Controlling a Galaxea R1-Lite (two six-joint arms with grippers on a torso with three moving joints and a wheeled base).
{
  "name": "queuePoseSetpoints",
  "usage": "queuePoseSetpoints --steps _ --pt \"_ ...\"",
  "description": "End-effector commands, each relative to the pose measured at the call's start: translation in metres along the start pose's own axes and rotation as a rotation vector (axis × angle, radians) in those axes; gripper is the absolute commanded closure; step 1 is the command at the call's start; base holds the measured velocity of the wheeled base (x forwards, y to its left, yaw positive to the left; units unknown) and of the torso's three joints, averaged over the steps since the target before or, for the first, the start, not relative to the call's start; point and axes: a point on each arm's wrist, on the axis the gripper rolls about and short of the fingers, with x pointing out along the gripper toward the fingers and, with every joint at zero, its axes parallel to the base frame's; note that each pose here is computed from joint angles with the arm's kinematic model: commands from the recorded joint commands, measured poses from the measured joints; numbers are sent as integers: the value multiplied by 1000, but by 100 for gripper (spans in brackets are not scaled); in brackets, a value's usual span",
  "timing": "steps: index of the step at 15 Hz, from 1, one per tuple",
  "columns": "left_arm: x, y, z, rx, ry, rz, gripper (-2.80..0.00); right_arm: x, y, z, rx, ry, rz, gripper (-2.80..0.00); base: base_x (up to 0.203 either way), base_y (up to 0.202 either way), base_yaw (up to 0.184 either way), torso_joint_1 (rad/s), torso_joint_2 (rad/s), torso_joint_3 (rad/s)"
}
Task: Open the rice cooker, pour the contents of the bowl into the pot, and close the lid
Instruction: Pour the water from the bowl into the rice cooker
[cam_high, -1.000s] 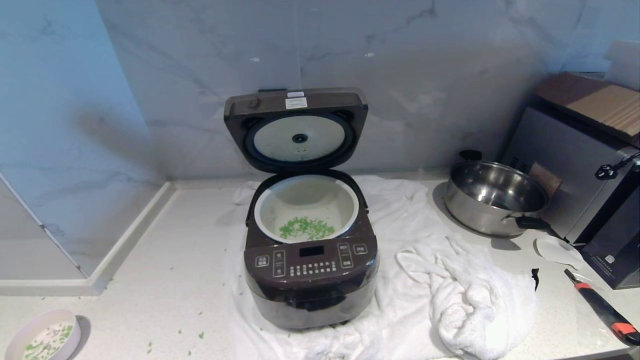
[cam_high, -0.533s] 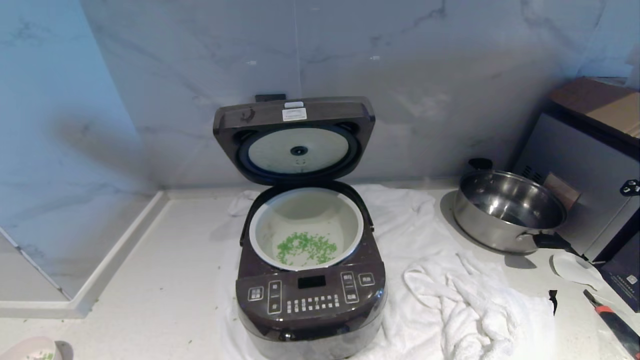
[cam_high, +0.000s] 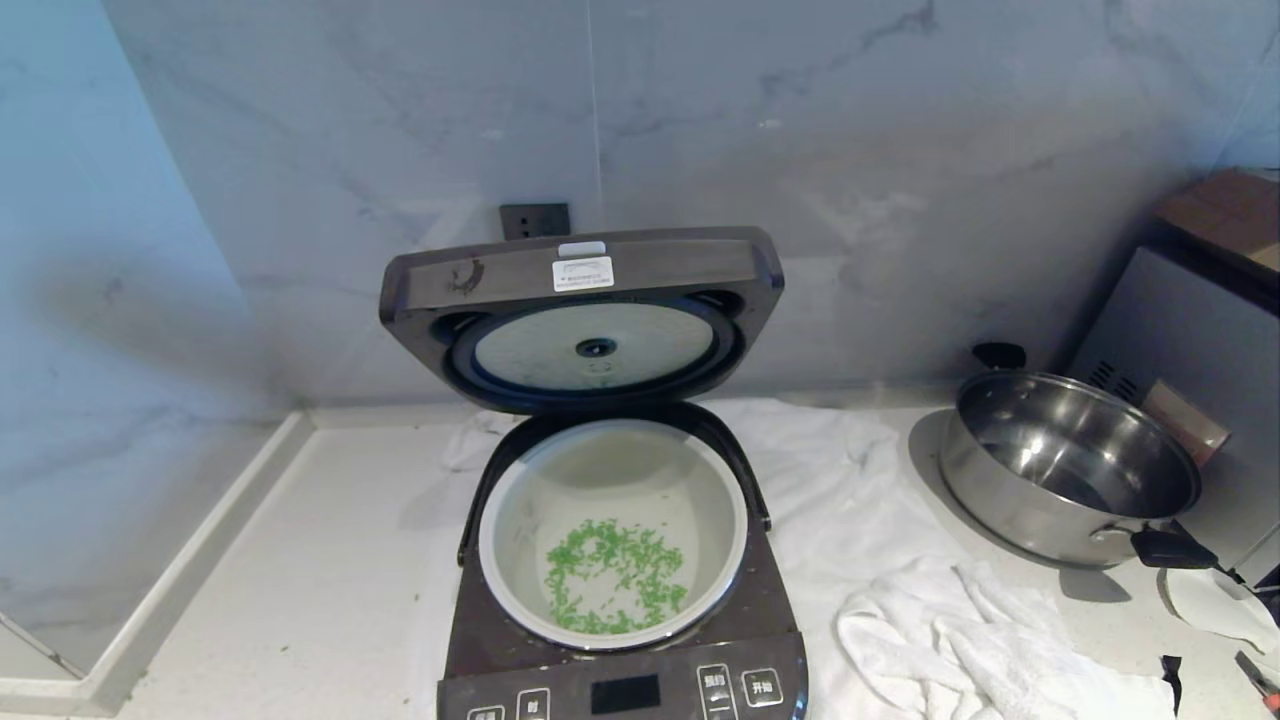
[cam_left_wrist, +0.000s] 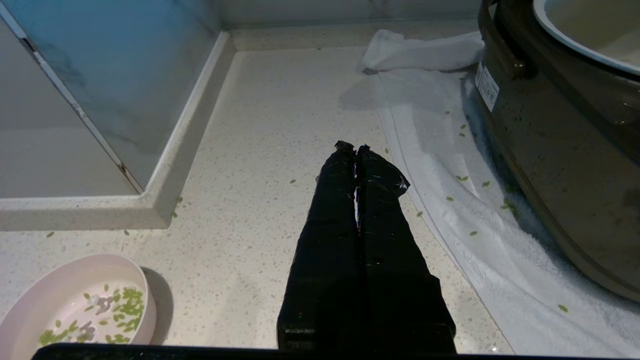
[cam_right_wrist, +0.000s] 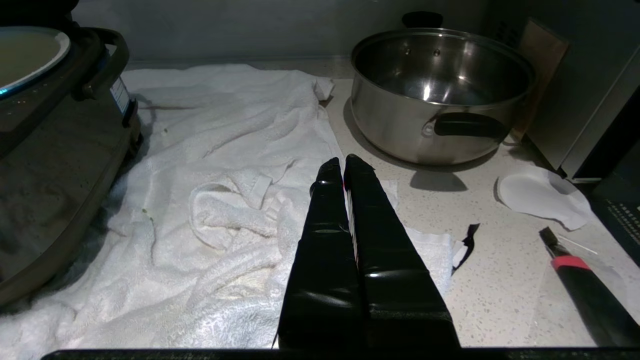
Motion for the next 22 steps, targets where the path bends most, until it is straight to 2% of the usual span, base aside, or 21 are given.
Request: queuePoseSetpoints --steps 1,6,8,9,11,14,16,18,22 --pt "0 0 0 1 2 -1 0 0 0 0 -1 0 1 0 0 0 0 0 0 0" --pt "0 0 0 8 2 -5 0 0 0 0 -1 0 1 0 0 0 0 0 0 0" --pt "0 0 0 9 2 -7 0 -1 0 2 -42 -3 -2 0 0 0 0 0 0 0" --pt "0 0 0 9 2 -7 0 -4 0 14 -46 -31 -3 0 0 0 0 0 0 0" --pt "0 0 0 10 3 -7 0 -13 0 57 -15 -50 4 0 0 0 0 0 0 0" --pt "0 0 0 11 2 -8 0 9 2 112 91 100 122 0 0 0 0 0 0 0" --pt "0 0 0 11 2 -8 0 42 5 131 152 249 242 0 0 0 0 0 0 0" --pt "0 0 0 11 2 -8 0 80 8 150 252 379 373 0 0 0 0 0 0 0" --pt "0 0 0 9 2 -8 0 150 24 176 379 552 576 0 0 0 0 0 0 0"
